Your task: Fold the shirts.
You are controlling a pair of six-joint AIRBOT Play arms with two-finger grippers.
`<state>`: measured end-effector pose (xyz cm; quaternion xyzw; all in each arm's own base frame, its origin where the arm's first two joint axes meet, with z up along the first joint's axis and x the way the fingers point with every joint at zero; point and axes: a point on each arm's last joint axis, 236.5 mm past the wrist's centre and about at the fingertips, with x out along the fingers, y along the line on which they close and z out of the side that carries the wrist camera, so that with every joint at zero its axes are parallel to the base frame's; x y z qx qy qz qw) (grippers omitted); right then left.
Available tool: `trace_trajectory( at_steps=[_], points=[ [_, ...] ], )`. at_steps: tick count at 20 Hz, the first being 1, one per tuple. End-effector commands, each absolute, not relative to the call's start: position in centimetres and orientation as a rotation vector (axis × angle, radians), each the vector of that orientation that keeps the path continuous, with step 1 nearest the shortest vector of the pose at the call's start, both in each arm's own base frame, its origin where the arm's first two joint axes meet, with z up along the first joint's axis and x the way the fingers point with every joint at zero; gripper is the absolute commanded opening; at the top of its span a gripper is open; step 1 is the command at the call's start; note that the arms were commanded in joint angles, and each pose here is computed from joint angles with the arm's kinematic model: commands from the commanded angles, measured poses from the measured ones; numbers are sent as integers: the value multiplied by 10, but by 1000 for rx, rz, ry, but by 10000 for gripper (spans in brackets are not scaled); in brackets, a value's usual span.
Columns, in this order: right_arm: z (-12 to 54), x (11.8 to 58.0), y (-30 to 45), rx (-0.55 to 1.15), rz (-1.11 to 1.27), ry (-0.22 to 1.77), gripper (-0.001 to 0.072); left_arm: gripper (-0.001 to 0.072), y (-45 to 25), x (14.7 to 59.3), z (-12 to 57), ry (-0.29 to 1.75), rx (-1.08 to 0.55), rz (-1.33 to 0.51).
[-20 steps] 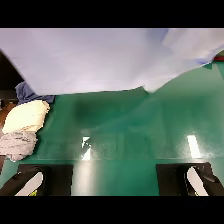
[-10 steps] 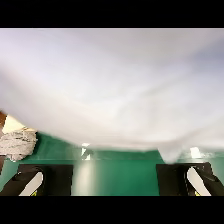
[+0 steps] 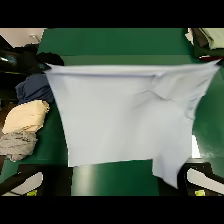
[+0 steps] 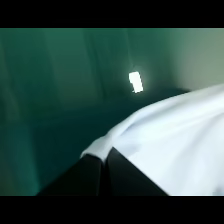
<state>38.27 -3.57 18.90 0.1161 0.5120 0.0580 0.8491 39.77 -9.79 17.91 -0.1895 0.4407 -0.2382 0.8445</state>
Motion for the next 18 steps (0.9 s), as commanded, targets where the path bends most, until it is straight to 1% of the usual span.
trace_trajectory(
  at_steps=[1, 5, 7, 10, 12, 14, 16, 18],
  points=[
    [95, 428, -20, 322, 135, 1195, 13, 22, -88, 451, 99, 967, -465, -455],
    [61, 497, -17, 355, 80, 1052, 13, 22, -78, 523, 86, 761, -594, -395],
    [62, 524, -17, 348, 64, 954, 13, 22, -67, 545, 87, 678, -616, -352],
    [77, 553, -24, 340, 34, 813, 13, 22, -48, 562, 88, 609, -604, -278],
    [85, 561, -29, 337, 21, 763, 13, 22, -49, 561, 85, 609, -556, -294],
    [80, 557, -35, 333, 16, 786, 13, 22, -53, 554, 76, 649, -493, -324],
    [64, 539, -37, 270, 15, 887, 13, 22, -61, 537, 60, 736, -424, -373],
    [41, 512, -44, 156, -5, 1027, 13, 22, -69, 510, 38, 866, -338, -441]
  ],
)
